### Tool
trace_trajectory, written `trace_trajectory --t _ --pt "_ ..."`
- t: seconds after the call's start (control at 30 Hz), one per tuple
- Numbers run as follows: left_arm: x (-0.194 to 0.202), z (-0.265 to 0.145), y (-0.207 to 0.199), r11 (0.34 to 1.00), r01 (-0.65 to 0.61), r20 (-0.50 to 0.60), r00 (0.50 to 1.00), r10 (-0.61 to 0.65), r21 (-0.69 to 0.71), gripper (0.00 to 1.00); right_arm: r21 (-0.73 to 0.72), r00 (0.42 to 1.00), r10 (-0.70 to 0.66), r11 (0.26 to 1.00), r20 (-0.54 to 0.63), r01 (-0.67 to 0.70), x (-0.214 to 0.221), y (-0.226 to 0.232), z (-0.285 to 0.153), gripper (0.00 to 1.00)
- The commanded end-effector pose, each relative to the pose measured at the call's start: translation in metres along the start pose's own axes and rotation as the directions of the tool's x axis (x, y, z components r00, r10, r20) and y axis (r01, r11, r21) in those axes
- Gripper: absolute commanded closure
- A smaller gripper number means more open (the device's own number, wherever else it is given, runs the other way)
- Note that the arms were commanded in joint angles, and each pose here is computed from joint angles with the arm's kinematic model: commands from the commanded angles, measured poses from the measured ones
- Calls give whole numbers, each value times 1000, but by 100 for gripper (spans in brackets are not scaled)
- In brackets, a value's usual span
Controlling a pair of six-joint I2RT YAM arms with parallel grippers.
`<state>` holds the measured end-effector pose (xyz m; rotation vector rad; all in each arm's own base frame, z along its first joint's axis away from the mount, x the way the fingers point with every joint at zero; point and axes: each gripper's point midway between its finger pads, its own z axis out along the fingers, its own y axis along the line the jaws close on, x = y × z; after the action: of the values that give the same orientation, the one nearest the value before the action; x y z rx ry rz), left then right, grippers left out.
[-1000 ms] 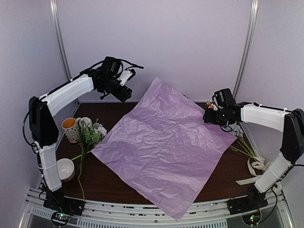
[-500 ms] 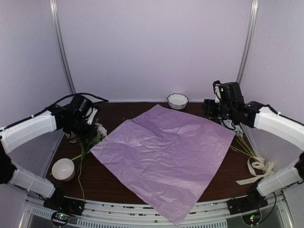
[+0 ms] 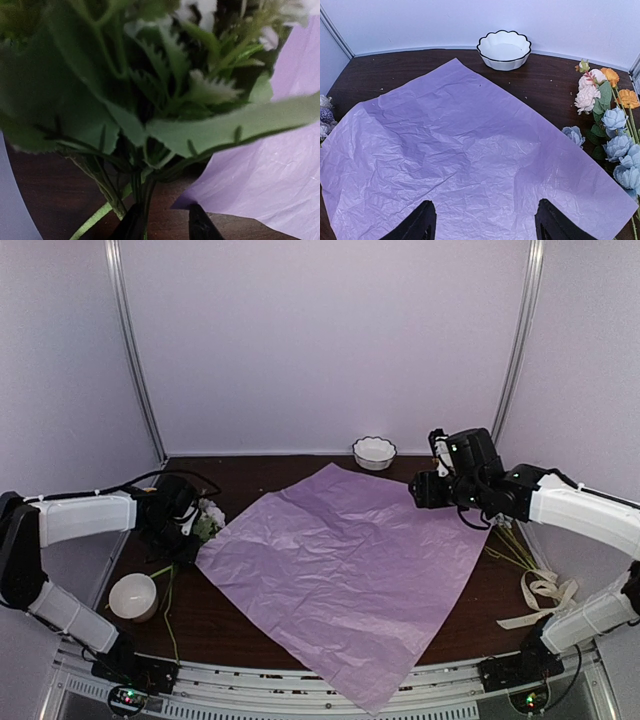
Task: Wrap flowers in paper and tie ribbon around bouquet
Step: Pick up the fake flower from the corner of the board.
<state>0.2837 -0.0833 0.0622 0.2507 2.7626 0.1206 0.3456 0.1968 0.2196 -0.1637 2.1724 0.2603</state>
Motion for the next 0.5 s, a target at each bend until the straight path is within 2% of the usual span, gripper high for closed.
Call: trace_trajectory --t 0.0,0.1,0.27,0.4,0.47 --pt "2 13 6 999 40 -8 999 -40 -20 66 -56 999 11 998 36 -9 -12 10 -18 31" --pt "-4 13 24 994 54 -22 998 -57 -100 71 -72 999 12 997 51 -8 -18 12 -25 31" --pt "-6 14 25 993 59 -26 998 -62 -104 75 -101 998 12 995 62 -6 -23 15 -35 32" --pt "-5 8 32 989 57 -20 998 -60 -137 74 -103 997 10 995 73 -3 -27 15 -39 32" --pt "-9 1 36 986 59 -1 998 -60 -153 70 -108 997 8 994 74 0 -28 16 -39 32"
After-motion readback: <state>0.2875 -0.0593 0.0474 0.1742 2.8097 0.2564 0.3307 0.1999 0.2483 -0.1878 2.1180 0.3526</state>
